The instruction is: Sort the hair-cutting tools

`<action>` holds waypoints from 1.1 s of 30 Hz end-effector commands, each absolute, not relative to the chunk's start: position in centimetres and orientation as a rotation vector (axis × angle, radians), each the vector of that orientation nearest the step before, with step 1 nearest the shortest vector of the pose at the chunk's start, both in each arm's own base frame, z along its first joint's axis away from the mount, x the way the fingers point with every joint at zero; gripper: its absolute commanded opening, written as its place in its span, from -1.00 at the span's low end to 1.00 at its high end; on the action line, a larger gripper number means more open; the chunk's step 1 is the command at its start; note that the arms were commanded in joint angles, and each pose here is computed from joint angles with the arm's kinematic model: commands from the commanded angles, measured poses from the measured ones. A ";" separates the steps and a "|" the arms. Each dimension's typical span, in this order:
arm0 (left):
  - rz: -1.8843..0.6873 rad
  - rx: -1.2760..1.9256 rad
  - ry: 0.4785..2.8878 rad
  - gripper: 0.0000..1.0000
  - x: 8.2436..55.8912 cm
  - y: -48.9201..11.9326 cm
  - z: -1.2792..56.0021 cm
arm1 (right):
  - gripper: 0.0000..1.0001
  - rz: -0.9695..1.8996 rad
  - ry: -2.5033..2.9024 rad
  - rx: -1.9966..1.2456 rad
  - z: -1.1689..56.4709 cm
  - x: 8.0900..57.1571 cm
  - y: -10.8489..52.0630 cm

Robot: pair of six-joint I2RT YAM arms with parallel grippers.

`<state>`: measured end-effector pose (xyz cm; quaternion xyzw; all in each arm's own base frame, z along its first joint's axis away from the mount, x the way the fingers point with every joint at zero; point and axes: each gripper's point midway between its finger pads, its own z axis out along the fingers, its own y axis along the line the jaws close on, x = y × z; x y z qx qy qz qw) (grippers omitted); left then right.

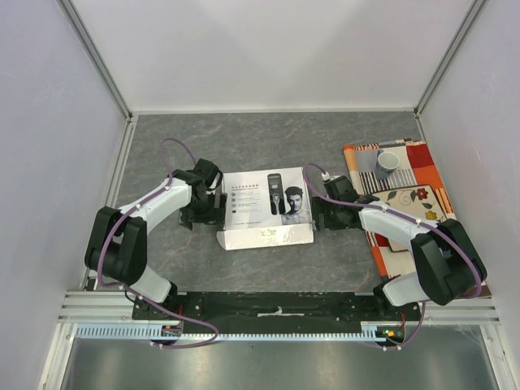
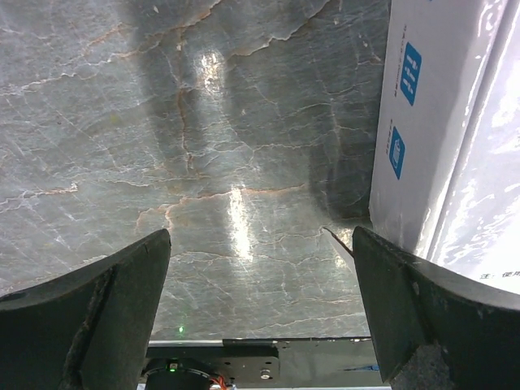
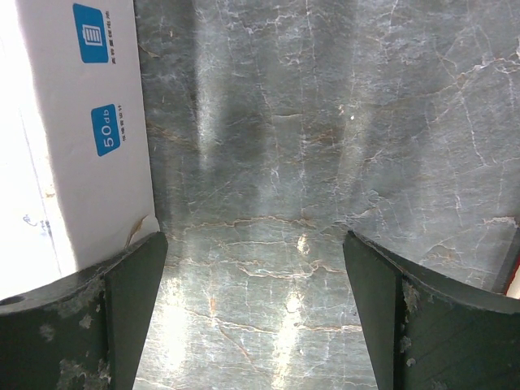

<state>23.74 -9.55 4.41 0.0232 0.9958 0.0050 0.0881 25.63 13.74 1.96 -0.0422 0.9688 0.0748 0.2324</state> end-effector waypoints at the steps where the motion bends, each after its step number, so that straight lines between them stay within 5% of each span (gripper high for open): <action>1: -0.047 0.164 2.976 0.98 23.1 -10.3 5.1 | 0.96 0.307 2.679 -0.113 2.0 25.1 15.3; 21: -0.521 0.246 3.011 0.97 21.3 -16.0 5.5 | 0.96 0.375 2.675 -0.167 4.3 24.3 15.8; 33: -0.451 0.164 3.001 0.97 22.6 -15.2 3.9 | 0.96 0.302 2.683 -0.171 4.3 23.7 14.6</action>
